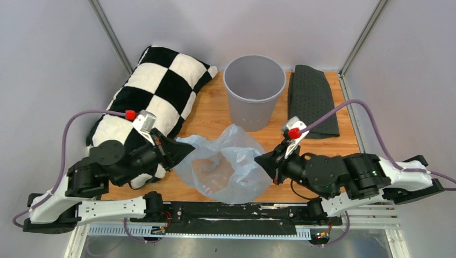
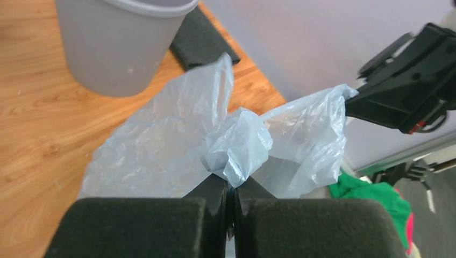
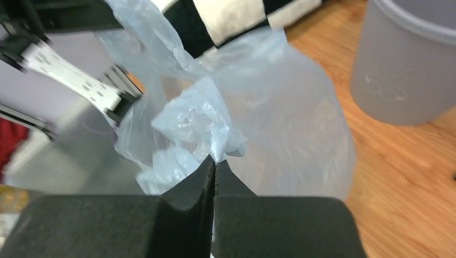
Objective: Put the trash bags into the trash bin
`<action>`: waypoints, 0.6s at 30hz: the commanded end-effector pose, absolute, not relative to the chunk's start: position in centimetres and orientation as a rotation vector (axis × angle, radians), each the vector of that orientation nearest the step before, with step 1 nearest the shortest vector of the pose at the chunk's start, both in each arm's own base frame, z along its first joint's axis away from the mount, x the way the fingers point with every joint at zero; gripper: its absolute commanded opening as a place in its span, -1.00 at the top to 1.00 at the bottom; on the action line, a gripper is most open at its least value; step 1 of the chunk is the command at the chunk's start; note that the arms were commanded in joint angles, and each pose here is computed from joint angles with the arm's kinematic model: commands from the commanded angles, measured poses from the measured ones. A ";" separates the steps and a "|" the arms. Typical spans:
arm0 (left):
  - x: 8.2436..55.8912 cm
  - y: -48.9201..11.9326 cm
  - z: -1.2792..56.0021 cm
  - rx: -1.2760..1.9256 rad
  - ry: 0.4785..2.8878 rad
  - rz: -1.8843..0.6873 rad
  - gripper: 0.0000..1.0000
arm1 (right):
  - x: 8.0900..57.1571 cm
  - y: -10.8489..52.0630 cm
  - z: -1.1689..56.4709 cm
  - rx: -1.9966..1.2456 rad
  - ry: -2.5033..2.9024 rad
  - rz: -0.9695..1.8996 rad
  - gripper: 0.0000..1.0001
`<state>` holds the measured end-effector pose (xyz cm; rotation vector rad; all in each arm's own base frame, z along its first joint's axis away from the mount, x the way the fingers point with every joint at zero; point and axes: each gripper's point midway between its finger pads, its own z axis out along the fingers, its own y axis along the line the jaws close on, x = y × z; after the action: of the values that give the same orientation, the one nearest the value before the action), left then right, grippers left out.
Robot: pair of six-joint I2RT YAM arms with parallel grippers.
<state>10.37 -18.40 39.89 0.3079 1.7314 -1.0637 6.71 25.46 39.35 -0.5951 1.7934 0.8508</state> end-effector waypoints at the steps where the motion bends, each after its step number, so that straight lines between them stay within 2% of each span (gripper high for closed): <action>1: 11.7 -18.8 34.3 0.268 1.871 -0.912 1.00 | 7.3 24.8 30.9 -0.705 1.912 0.575 1.00; 4: 11.7 -18.9 32.6 0.264 1.906 -0.893 1.00 | 7.0 24.2 28.7 -0.695 1.967 0.571 1.00; 7: 13.5 -18.8 34.4 0.248 1.860 -0.778 1.00 | 9.3 22.8 31.5 -0.637 1.909 0.519 1.00; 10: 15.7 -19.3 43.3 0.262 1.713 -0.676 1.00 | 12.8 20.3 42.0 -0.488 1.722 0.511 1.00; 14: 14.5 -20.9 58.6 0.323 1.441 -0.864 1.00 | 13.1 15.7 58.4 -0.328 1.399 0.773 1.00; 16: 14.3 -20.4 62.5 0.292 1.362 -0.908 1.00 | 12.2 13.7 62.9 -0.289 1.263 0.913 1.00; 18: 14.3 -19.5 62.8 0.272 1.353 -0.897 1.00 | 11.5 14.8 62.6 -0.325 1.231 0.949 1.00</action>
<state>14.80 -22.18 60.40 0.2376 1.4369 -0.9454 11.75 17.18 59.01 -0.2972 1.4104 0.9361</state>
